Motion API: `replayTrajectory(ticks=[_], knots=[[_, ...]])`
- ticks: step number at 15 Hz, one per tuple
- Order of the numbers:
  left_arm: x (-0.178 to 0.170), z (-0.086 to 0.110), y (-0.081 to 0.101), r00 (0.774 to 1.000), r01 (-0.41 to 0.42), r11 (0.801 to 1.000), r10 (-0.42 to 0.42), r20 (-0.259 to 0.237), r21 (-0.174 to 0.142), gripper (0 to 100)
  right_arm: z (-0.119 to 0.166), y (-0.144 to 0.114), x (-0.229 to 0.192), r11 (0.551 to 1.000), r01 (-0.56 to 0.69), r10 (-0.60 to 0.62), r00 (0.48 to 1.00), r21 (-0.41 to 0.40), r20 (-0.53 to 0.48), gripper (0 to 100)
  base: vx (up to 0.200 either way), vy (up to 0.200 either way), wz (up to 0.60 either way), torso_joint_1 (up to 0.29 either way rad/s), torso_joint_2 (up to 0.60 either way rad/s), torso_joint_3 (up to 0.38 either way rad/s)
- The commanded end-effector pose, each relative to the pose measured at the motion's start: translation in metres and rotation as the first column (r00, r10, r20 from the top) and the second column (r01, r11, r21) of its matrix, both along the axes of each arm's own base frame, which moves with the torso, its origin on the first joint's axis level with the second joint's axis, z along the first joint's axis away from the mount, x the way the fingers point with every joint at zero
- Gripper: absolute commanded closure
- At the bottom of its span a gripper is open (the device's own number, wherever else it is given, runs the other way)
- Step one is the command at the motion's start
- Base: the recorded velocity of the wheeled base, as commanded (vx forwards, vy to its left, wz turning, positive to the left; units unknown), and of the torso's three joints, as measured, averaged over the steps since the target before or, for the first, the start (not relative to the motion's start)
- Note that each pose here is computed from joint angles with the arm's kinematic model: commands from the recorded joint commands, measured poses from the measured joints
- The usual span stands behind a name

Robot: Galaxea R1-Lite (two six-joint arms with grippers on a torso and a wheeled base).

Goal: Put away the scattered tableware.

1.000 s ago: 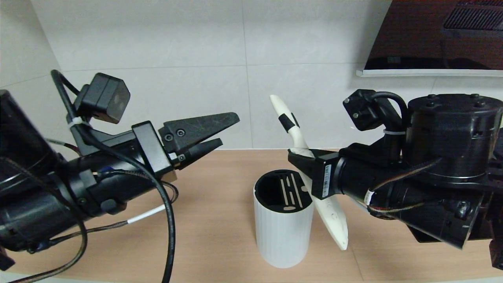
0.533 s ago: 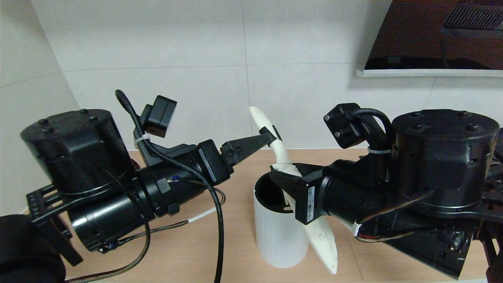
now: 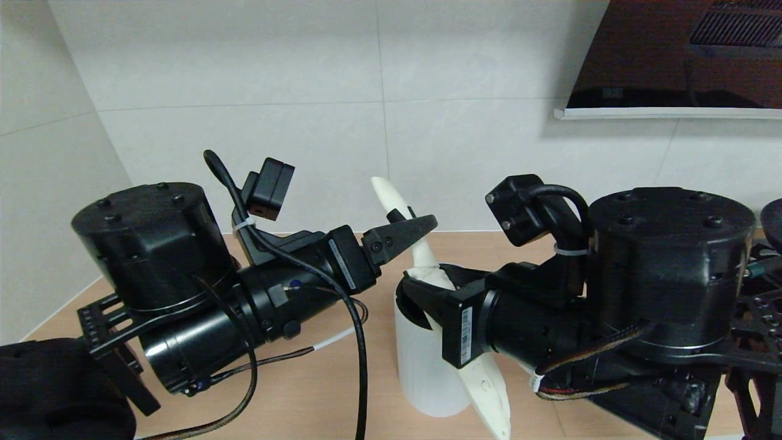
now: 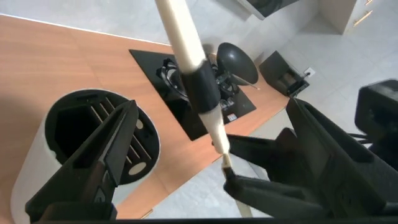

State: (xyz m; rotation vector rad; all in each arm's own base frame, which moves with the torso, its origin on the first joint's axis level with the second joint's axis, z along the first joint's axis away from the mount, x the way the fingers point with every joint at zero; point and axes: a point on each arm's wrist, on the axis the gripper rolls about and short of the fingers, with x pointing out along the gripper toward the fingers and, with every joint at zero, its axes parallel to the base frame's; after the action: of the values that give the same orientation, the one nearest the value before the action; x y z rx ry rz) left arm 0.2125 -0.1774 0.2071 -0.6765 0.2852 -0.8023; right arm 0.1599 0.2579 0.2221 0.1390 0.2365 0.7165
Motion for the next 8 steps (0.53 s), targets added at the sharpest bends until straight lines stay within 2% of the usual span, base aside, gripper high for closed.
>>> replayTrajectory(ticks=[1, 5, 8], knots=[[0.0002, -0.0002, -0.0003, 1.0, 0.0, 1.0, 0.0, -0.002, -0.002, 0, -0.0035, 0.0027, -0.0038, 1.0, -0.016, 0.016, 1.0, -0.009, -0.006, 100, 0.0, 0.0, 0.0, 0.0, 0.0, 0.0], [0.0002, 0.0028, -0.0002, 1.0, -0.005, 1.0, 0.006, 0.019, -0.022, 0, -0.0044, 0.004, -0.0083, 0.999, -0.03, 0.03, 1.0, -0.014, -0.007, 100, 0.0, 0.0, 0.0, 0.0, 0.0, 0.0], [0.0003, 0.0016, -0.0002, 1.0, -0.005, 1.0, 0.006, 0.015, -0.019, 0, -0.0061, 0.0049, -0.011, 0.999, -0.04, 0.039, 0.999, -0.019, -0.01, 100, 0.0, 0.0, 0.0, 0.0, 0.0, 0.0]])
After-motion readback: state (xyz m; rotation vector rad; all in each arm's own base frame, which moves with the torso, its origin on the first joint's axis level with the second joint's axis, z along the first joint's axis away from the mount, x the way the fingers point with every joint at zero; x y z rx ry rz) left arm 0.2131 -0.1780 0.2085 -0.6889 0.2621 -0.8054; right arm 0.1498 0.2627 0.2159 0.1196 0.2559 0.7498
